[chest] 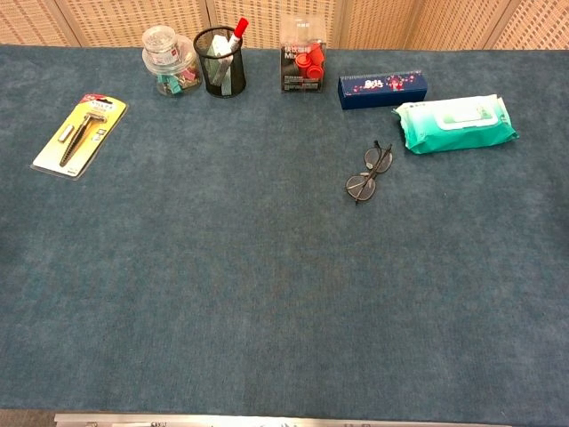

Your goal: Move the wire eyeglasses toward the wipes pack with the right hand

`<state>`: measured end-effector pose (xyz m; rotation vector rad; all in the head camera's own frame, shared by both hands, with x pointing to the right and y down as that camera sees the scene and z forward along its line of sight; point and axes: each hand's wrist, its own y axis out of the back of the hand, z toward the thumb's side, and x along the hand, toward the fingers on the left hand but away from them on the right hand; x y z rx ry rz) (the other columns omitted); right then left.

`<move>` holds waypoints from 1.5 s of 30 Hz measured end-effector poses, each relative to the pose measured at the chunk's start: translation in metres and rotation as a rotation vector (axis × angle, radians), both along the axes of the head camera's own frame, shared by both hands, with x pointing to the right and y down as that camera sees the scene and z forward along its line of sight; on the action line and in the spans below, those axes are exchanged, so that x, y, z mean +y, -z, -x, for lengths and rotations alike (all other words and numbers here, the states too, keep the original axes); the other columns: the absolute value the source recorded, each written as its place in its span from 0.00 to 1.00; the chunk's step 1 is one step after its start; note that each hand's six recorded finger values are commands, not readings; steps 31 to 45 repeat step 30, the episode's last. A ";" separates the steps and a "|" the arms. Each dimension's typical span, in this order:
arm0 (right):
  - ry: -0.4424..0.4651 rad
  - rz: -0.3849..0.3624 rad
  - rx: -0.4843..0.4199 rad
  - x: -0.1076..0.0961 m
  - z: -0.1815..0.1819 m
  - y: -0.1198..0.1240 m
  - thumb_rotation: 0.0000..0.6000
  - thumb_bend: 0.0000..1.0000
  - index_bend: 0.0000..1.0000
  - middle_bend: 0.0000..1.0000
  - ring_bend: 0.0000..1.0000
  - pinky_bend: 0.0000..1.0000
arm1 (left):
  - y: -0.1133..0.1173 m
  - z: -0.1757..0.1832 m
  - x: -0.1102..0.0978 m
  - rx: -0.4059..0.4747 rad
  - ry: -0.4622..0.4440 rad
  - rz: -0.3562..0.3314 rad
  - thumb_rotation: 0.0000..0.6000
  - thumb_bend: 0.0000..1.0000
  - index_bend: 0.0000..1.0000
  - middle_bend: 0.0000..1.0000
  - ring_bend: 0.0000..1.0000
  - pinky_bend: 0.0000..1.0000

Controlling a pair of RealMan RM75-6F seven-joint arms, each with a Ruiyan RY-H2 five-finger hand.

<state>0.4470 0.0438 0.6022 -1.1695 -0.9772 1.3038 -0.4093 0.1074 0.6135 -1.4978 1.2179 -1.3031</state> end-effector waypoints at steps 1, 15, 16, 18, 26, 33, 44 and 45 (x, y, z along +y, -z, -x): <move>-0.012 0.002 -0.006 0.004 -0.004 0.000 1.00 0.07 0.29 0.29 0.13 0.27 | 0.000 0.000 0.000 0.000 0.002 0.000 1.00 0.23 0.65 0.54 0.43 0.56; -0.069 -0.031 -0.102 0.041 -0.034 0.008 1.00 0.07 0.29 0.29 0.13 0.27 | -0.007 0.000 -0.001 -0.029 -0.003 0.017 1.00 0.23 0.64 0.54 0.43 0.56; -0.072 -0.032 -0.106 0.042 -0.036 0.008 1.00 0.07 0.29 0.29 0.13 0.27 | -0.007 0.000 -0.001 -0.031 -0.002 0.017 1.00 0.23 0.64 0.54 0.43 0.56; -0.079 -0.036 -0.118 0.043 -0.040 0.008 1.00 0.07 0.29 0.29 0.13 0.27 | -0.007 0.000 -0.001 -0.032 0.001 0.016 1.00 0.23 0.64 0.54 0.43 0.56; -0.095 -0.070 -0.162 0.042 -0.050 0.018 1.00 0.08 0.29 0.29 0.13 0.27 | -0.009 -0.001 -0.002 -0.030 0.002 0.025 1.00 0.23 0.64 0.54 0.43 0.56; -0.121 -0.071 -0.160 0.042 -0.057 0.019 1.00 0.08 0.29 0.29 0.13 0.27 | -0.016 -0.003 -0.004 -0.028 -0.007 0.045 1.00 0.23 0.64 0.54 0.43 0.56; -0.121 -0.071 -0.160 0.042 -0.057 0.019 1.00 0.08 0.29 0.29 0.13 0.27 | -0.016 -0.003 -0.004 -0.028 -0.007 0.045 1.00 0.23 0.64 0.54 0.43 0.56; -0.121 -0.071 -0.160 0.042 -0.057 0.019 1.00 0.08 0.29 0.29 0.13 0.27 | -0.016 -0.003 -0.004 -0.028 -0.007 0.045 1.00 0.23 0.64 0.54 0.43 0.56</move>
